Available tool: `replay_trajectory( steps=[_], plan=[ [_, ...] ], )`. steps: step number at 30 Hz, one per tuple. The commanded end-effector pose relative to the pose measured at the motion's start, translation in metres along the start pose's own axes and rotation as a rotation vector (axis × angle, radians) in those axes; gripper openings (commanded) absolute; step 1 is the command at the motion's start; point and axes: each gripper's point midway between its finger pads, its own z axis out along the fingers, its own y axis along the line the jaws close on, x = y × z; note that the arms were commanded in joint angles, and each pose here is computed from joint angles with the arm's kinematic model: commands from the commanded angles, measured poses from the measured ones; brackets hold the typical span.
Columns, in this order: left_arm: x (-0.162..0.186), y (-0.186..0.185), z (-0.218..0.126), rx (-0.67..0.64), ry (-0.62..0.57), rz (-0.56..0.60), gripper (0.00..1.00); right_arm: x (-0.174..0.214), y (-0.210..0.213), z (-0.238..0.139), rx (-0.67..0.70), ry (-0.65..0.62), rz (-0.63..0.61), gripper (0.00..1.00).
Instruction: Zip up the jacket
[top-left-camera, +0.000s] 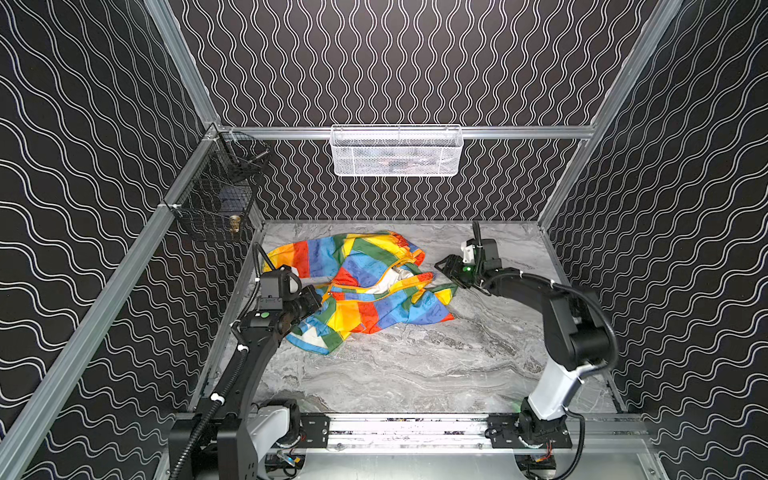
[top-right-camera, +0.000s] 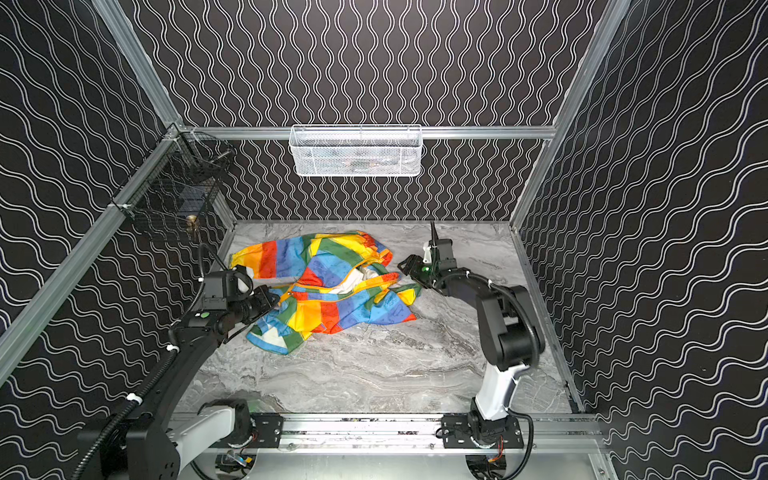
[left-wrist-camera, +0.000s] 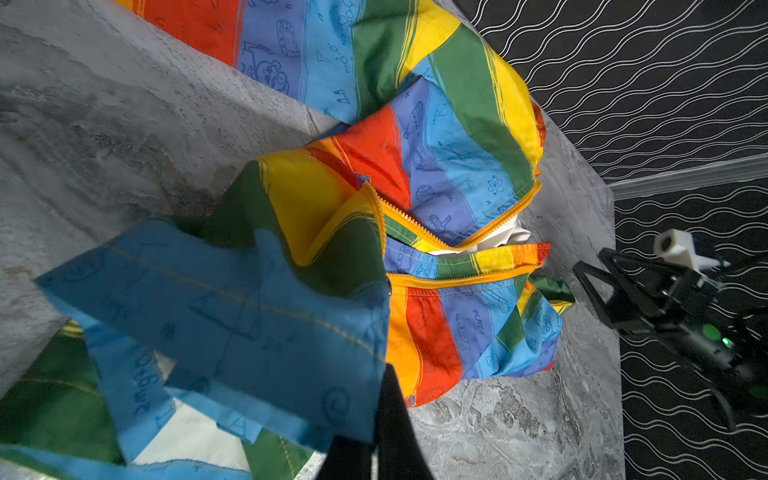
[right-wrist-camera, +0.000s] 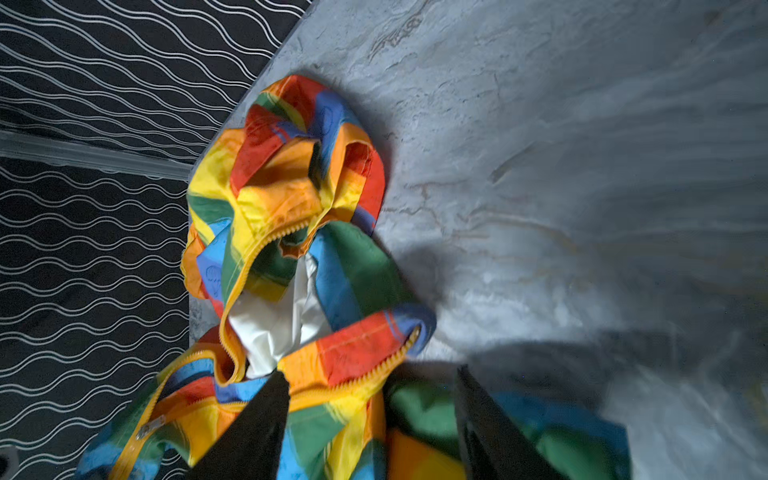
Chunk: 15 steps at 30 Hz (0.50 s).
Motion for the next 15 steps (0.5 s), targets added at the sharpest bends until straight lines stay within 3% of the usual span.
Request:
replay_trajectory(
  steps=[1, 10, 12, 15],
  plan=[
    [-0.004, -0.007, -0.001, 0.037, -0.012, 0.032, 0.00, 0.003, -0.006, 0.018, -0.015, 0.053, 0.032, 0.67],
    [0.000, -0.008, 0.005, 0.058, 0.006, 0.023, 0.00, 0.020, -0.013, 0.055, -0.102, 0.125, 0.133, 0.66],
    [0.000, -0.009, 0.005, 0.062, 0.010, 0.028, 0.00, 0.022, -0.011, 0.058, -0.127, 0.133, 0.145, 0.57],
    [-0.001, -0.011, 0.003, 0.067, 0.010, 0.037, 0.00, 0.021, -0.002, 0.055, -0.173, 0.130, 0.152, 0.35]
  ],
)
